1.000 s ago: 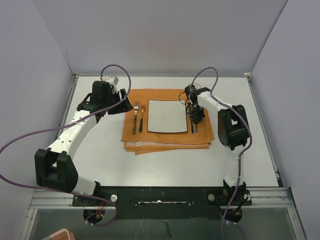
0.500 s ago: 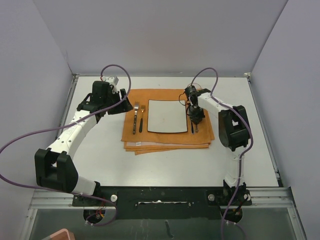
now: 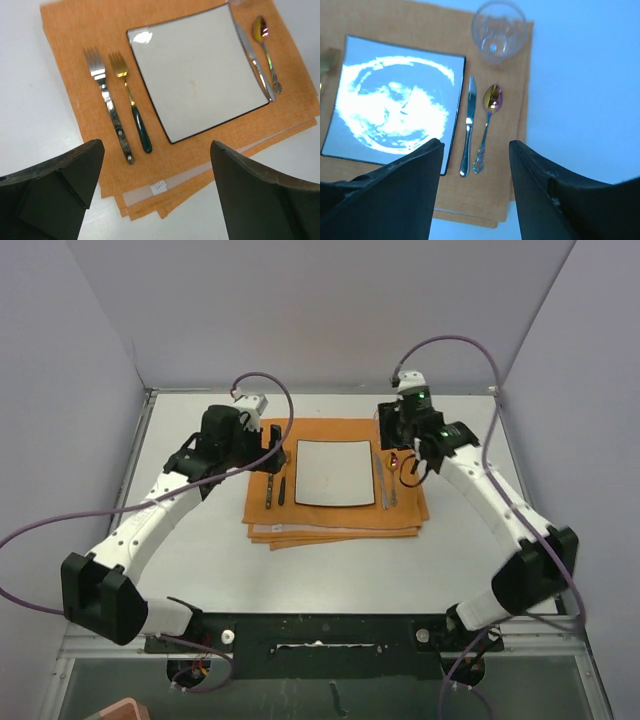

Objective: Set the dinner table for one person
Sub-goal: Adjust the spoon on the napkin, then reset both arms

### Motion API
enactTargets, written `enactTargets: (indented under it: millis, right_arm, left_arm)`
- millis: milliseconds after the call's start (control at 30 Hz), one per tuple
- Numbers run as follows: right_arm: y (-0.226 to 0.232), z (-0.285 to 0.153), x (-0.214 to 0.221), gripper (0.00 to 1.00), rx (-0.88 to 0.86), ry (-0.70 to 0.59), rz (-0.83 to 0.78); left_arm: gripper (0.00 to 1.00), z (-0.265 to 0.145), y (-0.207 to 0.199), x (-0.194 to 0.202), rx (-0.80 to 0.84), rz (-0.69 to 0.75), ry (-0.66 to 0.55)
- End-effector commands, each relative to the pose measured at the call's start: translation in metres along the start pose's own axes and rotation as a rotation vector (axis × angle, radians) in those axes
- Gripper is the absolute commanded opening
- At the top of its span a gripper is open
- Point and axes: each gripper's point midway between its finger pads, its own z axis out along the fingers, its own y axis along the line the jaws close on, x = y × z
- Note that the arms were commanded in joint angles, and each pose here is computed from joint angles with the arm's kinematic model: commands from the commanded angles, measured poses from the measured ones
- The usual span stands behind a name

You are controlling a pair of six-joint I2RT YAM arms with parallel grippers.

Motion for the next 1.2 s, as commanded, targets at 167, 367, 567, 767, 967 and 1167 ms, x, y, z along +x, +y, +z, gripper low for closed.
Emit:
enactTargets:
  millis: [167, 367, 567, 767, 967, 1167]
  right_arm:
    - [-0.034, -0.132, -0.084, 0.84, -0.083, -0.729, -0.126]
    - [-0.037, -0.142, -0.056, 0.89, -0.133, -0.834, -0.103]
    - [-0.039, -0.134, -0.019, 0.93, -0.132, -0.816, -0.093]
    - [-0.039, -0.129, -0.007, 0.93, -0.141, -0.760, -0.089]
    - [-0.048, -0.135, -0.009, 0.93, -0.102, -0.750, -0.070]
    - [-0.062, -0.128, 0.020, 0.93, -0.035, -0.715, -0.037]
  left_arm:
    - [0.98, -0.106, 0.008, -0.101, -0.204, 0.220, -0.567]
    - [0.98, -0.136, 0.022, -0.085, -0.239, 0.254, -0.704]
    - [0.98, -0.144, 0.029, -0.054, -0.232, 0.272, -0.753]
    - [0.98, -0.156, 0.030, -0.045, -0.228, 0.262, -0.746]
    - [0.98, -0.167, 0.028, -0.044, -0.218, 0.242, -0.759]
    - [0.98, -0.177, 0.029, -0.040, -0.220, 0.225, -0.779]
